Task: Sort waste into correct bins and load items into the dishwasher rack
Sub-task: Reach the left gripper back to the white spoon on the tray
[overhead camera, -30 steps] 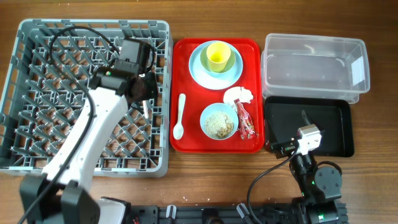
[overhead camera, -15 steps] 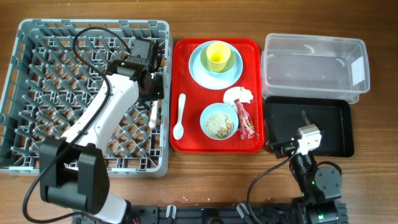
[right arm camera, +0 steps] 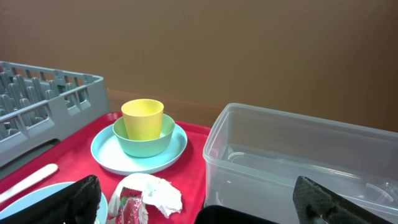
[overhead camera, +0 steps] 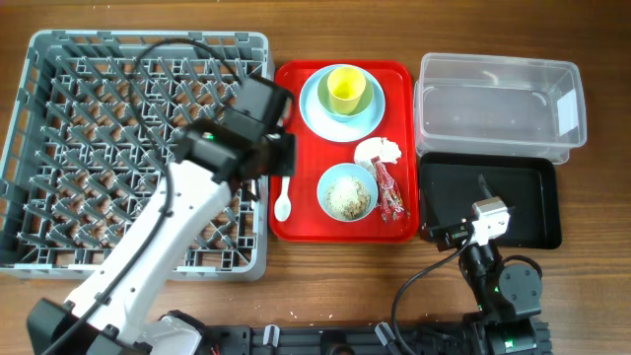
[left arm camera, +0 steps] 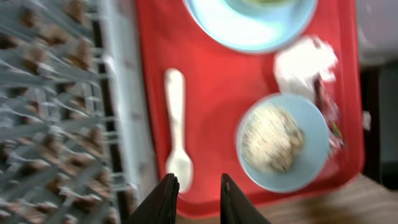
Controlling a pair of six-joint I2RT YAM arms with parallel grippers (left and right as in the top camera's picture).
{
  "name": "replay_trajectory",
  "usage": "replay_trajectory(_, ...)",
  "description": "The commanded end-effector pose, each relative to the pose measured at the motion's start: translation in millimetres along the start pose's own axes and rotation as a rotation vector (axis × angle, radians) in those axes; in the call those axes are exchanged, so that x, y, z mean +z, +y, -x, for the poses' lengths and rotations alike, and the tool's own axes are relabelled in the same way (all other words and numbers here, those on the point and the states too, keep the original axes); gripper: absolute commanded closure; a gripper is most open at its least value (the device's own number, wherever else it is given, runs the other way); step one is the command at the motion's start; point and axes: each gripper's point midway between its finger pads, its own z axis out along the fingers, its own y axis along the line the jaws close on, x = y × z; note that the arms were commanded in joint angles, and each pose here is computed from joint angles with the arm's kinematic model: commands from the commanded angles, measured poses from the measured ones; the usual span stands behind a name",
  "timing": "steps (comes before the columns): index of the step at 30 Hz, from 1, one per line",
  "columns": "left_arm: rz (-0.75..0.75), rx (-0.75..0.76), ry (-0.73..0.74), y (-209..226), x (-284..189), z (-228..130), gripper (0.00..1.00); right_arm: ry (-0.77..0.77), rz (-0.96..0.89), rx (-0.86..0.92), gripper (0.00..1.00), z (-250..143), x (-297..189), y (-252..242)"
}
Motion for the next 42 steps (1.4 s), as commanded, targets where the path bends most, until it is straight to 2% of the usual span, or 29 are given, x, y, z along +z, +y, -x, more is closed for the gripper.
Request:
replay_trajectory(1, 0.075, -0.031, 0.119, -10, 41, -39, 0.76, -0.008, 0.002, 0.014, 0.00, 2, 0, 1)
replay_trajectory(7, 0.166, 0.007, 0.248, -5, 99, -78, 0.82, -0.008, 0.002, 0.014, 0.00, 2, 0, 1)
replay_trajectory(16, 0.315, 0.038, 0.222, 21, 140, -82, 0.79, -0.008, 0.002, 0.014, 0.00, 2, 0, 1)
replay_trajectory(25, 0.297, 0.032, 0.181, 16, 148, -73, 0.80, -0.008, 0.002, 0.014, 0.00, 2, 0, 1)
replay_trajectory(29, 0.338, 0.037, 0.143, 26, 155, -72, 0.83, -0.008, 0.002, 0.015, 0.00, 2, 0, 1)
replay_trajectory(36, 0.243, 0.019, 0.158, 19, 174, -95, 0.83, -0.008, 0.002, 0.015, 0.00, 2, 0, 1)
replay_trajectory(37, 0.239, 0.019, 0.160, 18, 174, -95, 0.85, -0.008, 0.002, 0.015, 0.00, 2, 0, 1)
replay_trajectory(39, 0.235, 0.018, 0.158, 17, 174, -94, 0.96, -0.008, 0.002, 0.015, 0.00, 2, 0, 1)
replay_trajectory(42, 0.205, 0.009, 0.104, 4, 153, -68, 0.96, -0.008, 0.002, 0.014, 0.00, 2, 0, 1)
